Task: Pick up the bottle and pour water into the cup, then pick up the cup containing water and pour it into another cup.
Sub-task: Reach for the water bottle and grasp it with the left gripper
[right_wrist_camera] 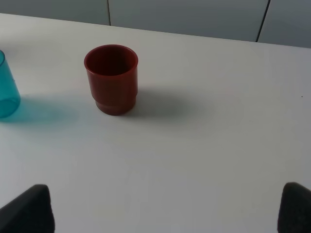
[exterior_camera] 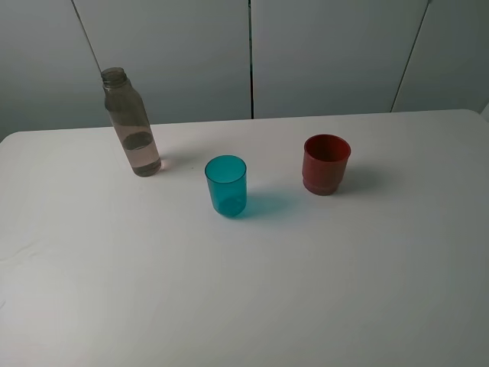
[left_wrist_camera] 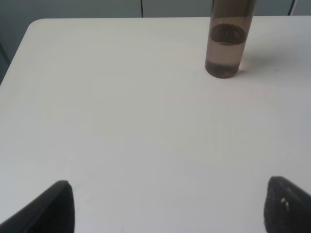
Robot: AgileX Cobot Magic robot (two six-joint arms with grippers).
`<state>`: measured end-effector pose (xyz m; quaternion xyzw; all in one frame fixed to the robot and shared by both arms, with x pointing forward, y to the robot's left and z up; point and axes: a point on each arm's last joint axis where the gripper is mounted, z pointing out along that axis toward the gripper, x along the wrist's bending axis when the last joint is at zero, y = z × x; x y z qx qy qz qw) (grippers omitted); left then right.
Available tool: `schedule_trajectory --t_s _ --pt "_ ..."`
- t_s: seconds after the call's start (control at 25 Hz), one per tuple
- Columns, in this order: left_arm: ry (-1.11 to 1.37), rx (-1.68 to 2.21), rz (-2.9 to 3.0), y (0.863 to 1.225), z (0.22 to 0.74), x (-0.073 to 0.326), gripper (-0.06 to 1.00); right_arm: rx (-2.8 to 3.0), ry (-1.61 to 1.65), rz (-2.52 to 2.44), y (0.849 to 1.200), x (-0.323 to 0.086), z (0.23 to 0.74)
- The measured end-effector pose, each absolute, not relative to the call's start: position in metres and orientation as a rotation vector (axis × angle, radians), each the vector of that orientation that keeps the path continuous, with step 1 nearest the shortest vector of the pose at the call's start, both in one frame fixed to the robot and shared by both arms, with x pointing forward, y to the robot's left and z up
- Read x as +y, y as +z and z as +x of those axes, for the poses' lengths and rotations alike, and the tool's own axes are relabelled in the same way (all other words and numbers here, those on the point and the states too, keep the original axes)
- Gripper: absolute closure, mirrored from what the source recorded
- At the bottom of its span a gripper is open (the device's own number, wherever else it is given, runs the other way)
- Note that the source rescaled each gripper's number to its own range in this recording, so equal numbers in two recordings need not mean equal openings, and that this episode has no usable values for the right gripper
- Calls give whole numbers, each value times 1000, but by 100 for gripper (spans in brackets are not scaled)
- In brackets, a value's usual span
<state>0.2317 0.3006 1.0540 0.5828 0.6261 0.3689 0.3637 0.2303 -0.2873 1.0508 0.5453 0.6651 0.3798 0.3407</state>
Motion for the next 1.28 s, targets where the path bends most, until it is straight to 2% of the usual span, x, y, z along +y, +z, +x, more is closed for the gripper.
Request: schedule_trajectory --t_s 1.16,1.28 --pt "951 1610 1498 1054 232 301 -4 1731 988 1419 1051 -287 230" --pt "996 1559 1451 1068 228 300 -4 1731 988 1419 1051 -287 230"
